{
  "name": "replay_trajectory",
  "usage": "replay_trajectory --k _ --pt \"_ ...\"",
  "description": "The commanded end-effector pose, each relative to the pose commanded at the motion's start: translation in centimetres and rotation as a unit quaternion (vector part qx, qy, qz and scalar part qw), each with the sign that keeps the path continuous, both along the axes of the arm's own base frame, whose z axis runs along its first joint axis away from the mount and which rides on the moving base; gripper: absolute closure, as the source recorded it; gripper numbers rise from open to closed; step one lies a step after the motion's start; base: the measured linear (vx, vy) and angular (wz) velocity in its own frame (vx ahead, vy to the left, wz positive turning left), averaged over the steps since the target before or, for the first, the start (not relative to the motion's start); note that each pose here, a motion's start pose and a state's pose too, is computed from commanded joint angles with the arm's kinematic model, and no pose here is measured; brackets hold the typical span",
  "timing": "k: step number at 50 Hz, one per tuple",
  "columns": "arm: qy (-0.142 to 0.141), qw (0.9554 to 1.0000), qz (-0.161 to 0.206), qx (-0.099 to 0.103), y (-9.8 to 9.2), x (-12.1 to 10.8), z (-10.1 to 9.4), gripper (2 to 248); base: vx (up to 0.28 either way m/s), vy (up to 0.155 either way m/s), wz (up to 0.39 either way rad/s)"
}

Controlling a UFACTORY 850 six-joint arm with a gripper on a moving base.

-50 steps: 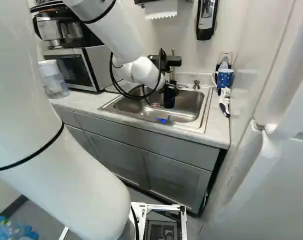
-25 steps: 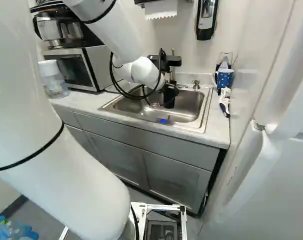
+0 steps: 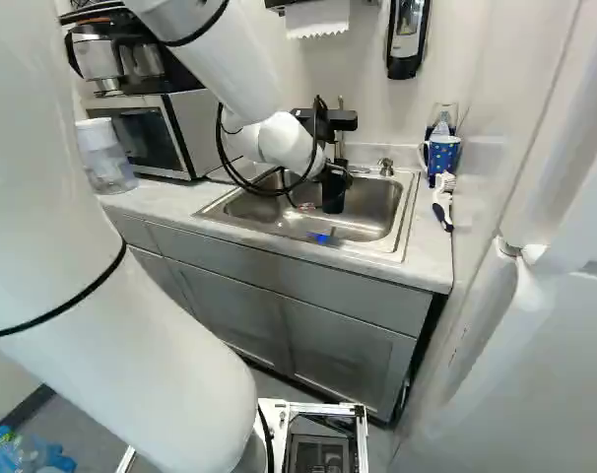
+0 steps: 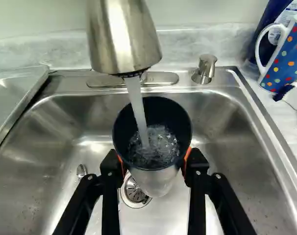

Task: Rinse the cup and place it in the tray

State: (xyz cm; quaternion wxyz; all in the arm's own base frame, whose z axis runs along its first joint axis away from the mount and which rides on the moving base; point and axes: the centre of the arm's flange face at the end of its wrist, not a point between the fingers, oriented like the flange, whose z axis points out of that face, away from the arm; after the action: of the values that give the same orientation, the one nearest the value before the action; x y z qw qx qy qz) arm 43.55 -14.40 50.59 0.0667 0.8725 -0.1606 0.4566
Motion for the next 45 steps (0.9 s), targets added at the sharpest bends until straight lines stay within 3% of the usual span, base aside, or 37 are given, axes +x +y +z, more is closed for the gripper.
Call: replay_trajectory --k 45 --pt "0.0 1.0 0.0 0.0 0.0 0.0 0.0 125 0.0 0.0 0.0"
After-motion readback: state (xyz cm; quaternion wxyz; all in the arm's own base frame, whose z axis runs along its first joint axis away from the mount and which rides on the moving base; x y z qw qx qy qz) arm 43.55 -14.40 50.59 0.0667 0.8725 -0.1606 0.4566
